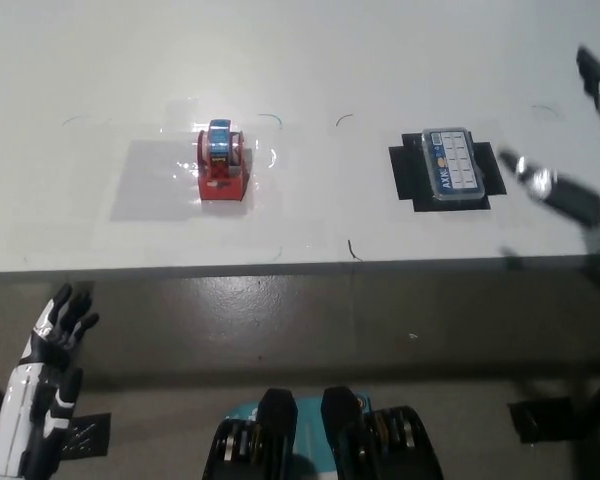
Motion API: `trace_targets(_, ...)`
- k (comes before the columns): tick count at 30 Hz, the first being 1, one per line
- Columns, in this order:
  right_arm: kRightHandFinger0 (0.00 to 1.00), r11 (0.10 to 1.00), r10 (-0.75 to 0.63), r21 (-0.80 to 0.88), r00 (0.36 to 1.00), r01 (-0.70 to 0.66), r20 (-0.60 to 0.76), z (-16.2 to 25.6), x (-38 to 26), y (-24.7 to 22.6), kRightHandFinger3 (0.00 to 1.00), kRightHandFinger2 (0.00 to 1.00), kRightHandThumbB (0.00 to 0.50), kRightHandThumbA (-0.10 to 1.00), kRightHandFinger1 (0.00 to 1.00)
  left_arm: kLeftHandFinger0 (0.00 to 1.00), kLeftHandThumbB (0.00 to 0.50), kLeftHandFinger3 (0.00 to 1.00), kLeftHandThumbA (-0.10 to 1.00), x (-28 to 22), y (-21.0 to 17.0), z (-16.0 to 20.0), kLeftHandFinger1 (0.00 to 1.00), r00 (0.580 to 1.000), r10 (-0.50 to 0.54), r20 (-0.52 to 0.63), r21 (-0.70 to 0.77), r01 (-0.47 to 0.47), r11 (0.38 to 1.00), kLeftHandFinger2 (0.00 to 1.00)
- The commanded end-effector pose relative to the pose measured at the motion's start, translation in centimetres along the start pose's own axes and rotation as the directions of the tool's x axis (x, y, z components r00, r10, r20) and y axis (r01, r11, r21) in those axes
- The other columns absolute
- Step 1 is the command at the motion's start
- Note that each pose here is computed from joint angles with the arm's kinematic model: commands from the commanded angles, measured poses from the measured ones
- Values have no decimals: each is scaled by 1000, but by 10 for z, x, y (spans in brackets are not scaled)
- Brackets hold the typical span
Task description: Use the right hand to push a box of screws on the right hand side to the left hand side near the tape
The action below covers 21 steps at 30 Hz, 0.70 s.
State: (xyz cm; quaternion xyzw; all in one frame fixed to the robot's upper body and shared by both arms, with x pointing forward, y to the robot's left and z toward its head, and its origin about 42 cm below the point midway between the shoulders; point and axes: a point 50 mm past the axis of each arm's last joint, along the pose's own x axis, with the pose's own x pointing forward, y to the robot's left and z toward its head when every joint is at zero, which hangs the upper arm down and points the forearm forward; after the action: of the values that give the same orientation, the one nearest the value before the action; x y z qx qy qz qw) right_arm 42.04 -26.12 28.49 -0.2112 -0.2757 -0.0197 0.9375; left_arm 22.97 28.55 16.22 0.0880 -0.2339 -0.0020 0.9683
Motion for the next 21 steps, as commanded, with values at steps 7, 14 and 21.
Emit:
trace_targets(7,1000,999,-32,-40,995,28,-100,-10,110,-5,1000,1000,352,869,1000,1000,103,1000,863,2,3,13,1000,997,-16,71,11,15,1000,1000)
trace_targets(14,1000,1000,14,5,977,-13,-214,-30,157,7,1000,1000,324,861,1000,1000,85,1000,878,3,3,15,1000,997,-26,74,9,25,1000,1000)
trace_targets(21,1000,999,21,30,947,-12,-320,-42,172,16,1000,1000,341,839,1000,1000,82,1000,872,6,2,16,1000,997,-24,75,6,24,1000,1000)
